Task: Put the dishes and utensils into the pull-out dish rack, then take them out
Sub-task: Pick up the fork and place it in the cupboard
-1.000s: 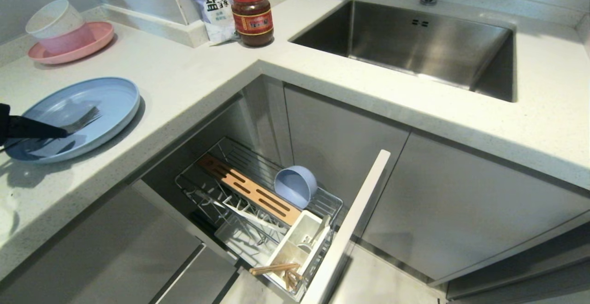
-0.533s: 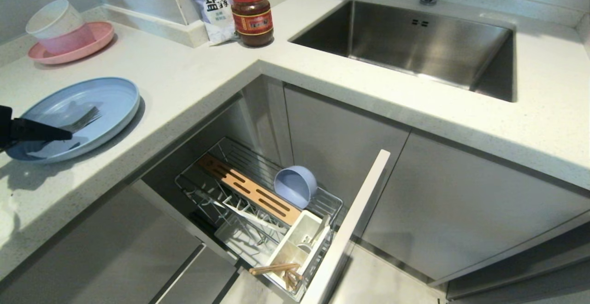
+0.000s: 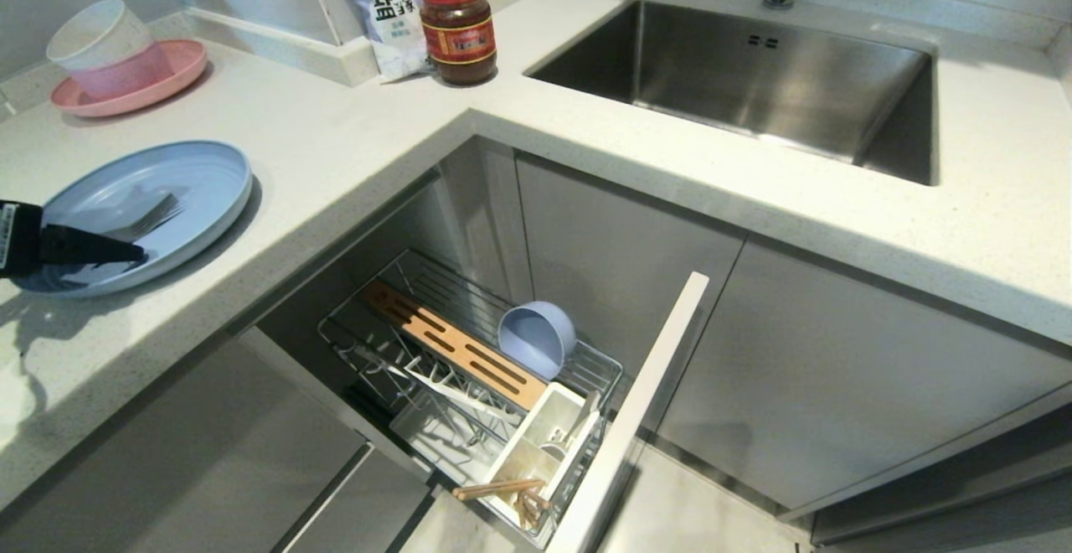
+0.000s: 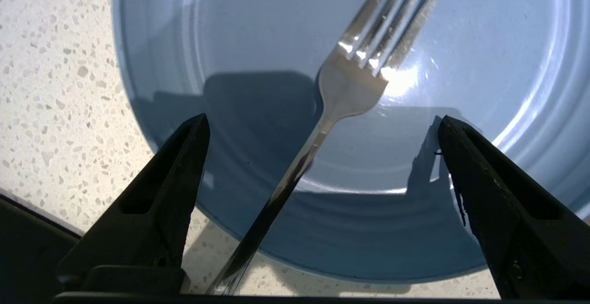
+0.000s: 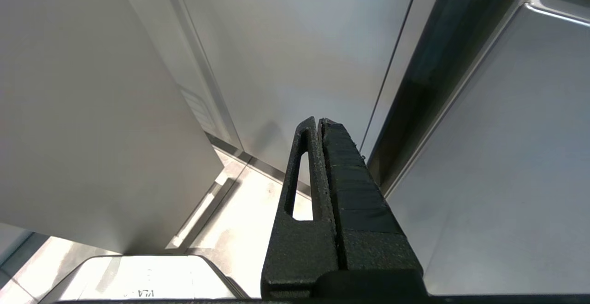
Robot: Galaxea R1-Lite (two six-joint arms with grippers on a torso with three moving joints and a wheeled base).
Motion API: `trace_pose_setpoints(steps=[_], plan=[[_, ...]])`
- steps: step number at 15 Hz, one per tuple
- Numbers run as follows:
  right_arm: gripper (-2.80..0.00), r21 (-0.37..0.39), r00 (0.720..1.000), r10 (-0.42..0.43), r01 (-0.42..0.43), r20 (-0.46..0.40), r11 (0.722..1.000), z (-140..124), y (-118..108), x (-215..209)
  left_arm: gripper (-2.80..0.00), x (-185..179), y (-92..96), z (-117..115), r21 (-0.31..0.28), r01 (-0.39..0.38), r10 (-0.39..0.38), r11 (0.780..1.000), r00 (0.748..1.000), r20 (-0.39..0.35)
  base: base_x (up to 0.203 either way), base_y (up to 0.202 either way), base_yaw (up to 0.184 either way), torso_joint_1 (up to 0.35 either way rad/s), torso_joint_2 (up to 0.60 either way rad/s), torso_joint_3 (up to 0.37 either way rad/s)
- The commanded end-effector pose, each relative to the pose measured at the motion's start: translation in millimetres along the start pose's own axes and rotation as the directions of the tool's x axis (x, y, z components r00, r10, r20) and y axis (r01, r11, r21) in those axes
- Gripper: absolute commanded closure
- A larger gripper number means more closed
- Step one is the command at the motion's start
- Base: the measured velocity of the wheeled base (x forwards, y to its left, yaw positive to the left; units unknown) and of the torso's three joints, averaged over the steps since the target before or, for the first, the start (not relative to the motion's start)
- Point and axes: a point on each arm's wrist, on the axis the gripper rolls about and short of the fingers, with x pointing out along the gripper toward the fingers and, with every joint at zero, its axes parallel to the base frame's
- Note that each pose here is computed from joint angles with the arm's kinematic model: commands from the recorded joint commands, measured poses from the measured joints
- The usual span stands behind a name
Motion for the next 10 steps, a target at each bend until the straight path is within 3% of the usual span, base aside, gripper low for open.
trace_pose_setpoints(steps=[1, 4, 5, 10], plan=[[0.00, 0.000, 1.000, -0.001, 0.001, 0.003, 1.000, -0.5, 0.0, -0.2, -2.80, 0.7, -0.7, -1.3, 0.000, 0.005, -0.005, 1.000, 1.000, -0.005, 0.000, 0.000, 0.000, 0.000, 0.00, 0.000], [0.00, 0.000, 1.000, 0.000, 0.000, 0.003, 1.000, -0.4, 0.0, -0.2, -2.80, 2.2, -2.1, -1.9, 0.003, 0.012, -0.012, 1.000, 1.000, -0.008, 0.000, 0.000, 0.000, 0.000, 0.00, 0.000], [0.00, 0.000, 1.000, 0.000, 0.000, 0.003, 1.000, -0.5, 0.0, -0.2, 0.00, 2.6, -2.1, -2.3, 0.007, 0.013, -0.013, 1.000, 1.000, -0.010, 0.000, 0.000, 0.000, 0.000, 0.00, 0.000], [0.00, 0.000, 1.000, 0.001, -0.001, 0.003, 1.000, -0.5, 0.0, -0.2, 0.00, 1.5, -2.4, -2.2, 0.011, 0.008, -0.007, 1.000, 1.000, -0.010, 0.000, 0.000, 0.000, 0.000, 0.00, 0.000]])
